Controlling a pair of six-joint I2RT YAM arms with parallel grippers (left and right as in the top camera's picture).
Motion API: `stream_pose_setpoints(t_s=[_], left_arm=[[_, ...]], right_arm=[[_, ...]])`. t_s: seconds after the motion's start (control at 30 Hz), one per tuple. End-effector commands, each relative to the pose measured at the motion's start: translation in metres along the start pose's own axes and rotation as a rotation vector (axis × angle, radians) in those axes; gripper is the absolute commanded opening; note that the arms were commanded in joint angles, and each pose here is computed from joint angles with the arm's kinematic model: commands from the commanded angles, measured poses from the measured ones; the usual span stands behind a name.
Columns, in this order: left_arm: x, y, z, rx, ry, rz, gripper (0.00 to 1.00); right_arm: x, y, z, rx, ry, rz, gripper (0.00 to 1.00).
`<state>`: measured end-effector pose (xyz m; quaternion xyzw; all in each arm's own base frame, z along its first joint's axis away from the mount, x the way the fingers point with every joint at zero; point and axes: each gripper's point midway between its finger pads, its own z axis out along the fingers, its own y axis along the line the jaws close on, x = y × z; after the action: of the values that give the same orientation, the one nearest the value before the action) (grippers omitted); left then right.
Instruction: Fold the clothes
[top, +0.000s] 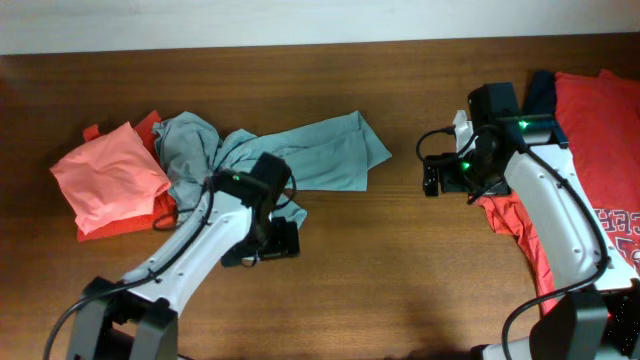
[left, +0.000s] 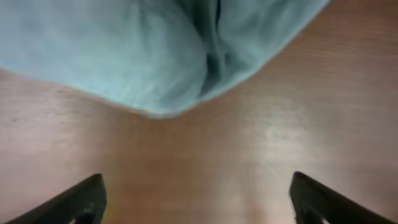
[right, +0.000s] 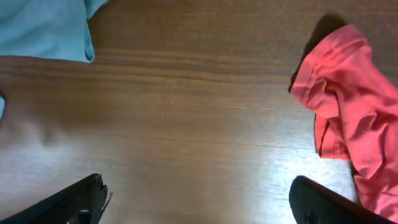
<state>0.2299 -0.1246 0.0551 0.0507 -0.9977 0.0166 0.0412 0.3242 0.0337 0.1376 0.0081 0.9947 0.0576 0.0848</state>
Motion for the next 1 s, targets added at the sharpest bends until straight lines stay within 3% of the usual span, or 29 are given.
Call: stream_pose_setpoints(t_s=[0.0, 0.03, 0.2, 0.33, 0.47, 0.73, 0.8, 0.97], left_arm=[[-0.005, -0.004, 0.018, 0.037, -0.042, -0.018, 0.89], [-0.007, -0.004, 0.021, 0.040, -0.052, -0.017, 0.83], [-0.015, -0.001, 0.020, 0.044, -0.077, -0.037, 0.81], [-0.028, 0.008, 0.019, 0.014, -0.125, -0.058, 0.74], [-0.033, 0.007, 0.026, 0.011, -0.126, -0.058, 0.61], [-0.033, 0.007, 0.034, 0.003, -0.105, -0.059, 0.62], [-0.035, 0.007, 0.034, 0.006, -0.112, -0.059, 0.72], [-0.037, 0.008, 0.038, 0.009, -0.104, -0.071, 0.68]], right_arm=[[-0.003, -0.001, -0.007, 0.004, -0.019, -0.005, 0.99], [-0.002, -0.001, -0.007, 0.004, -0.017, -0.005, 0.99], [-0.001, -0.001, -0.007, 0.005, -0.012, -0.005, 0.99], [-0.001, -0.001, -0.007, 0.005, -0.011, -0.005, 0.98], [0.000, -0.001, -0.007, 0.005, -0.008, -0.004, 0.99], [-0.004, 0.013, -0.007, -0.078, -0.022, -0.016, 0.98], [-0.004, 0.015, -0.007, -0.087, -0.021, -0.017, 0.99], [-0.003, 0.015, -0.007, -0.087, -0.016, -0.015, 0.99]])
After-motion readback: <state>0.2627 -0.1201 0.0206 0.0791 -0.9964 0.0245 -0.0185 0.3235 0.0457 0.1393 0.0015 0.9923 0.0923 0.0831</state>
